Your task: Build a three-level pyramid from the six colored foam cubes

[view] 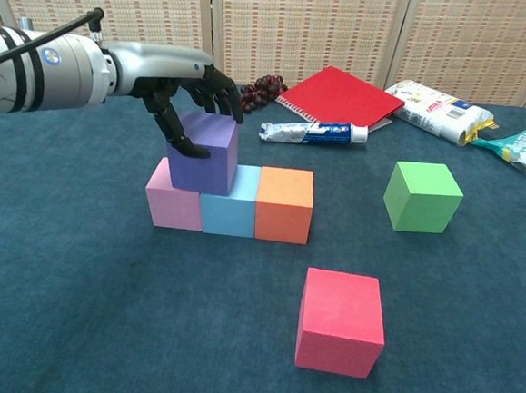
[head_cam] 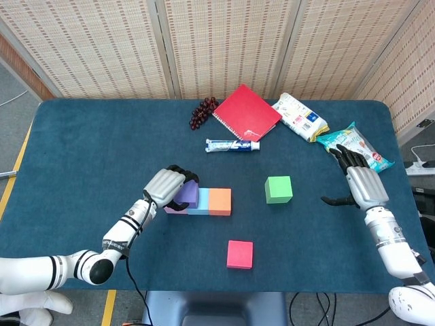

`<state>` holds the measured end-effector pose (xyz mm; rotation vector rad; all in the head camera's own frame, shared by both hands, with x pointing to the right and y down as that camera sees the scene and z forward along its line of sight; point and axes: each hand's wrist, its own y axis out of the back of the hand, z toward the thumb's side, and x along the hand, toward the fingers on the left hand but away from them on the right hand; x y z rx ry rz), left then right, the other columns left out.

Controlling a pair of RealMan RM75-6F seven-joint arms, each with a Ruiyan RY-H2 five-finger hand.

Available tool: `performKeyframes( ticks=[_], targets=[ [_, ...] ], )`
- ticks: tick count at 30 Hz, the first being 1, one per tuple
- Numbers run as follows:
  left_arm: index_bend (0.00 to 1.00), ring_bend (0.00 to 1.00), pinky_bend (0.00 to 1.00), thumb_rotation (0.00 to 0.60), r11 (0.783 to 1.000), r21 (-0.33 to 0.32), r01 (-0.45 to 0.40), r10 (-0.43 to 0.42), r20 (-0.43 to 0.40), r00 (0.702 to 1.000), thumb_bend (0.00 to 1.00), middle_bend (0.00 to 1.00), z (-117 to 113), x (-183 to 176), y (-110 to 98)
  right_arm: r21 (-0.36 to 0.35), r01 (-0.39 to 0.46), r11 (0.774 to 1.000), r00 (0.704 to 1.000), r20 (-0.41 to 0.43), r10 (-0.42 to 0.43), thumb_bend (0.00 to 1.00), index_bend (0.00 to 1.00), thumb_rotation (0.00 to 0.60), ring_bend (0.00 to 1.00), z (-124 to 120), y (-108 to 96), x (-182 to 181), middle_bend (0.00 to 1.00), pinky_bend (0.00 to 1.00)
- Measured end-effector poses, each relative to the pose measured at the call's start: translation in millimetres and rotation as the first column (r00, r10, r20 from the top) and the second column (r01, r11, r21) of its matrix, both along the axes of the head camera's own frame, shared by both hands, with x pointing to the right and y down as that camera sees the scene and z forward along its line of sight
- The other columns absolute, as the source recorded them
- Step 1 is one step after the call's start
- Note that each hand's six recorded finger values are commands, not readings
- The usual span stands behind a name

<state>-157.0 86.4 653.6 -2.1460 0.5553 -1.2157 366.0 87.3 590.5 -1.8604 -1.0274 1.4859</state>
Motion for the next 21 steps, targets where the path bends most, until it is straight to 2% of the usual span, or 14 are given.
performKeyframes(
  ticks=[21],
  targets=[
    [0.34,0.24,0.19,0.600,1.000,-0.003,-0.004,0.004,0.006,1.000,0.30,0.36,3.5,0.7,0.0,-0.002,-0.002,1.000,1.000,-0.006,0.002,0.21,0.00,0.600,0.00,0.6,0.4,1.0,0.04,0.05]
  ],
)
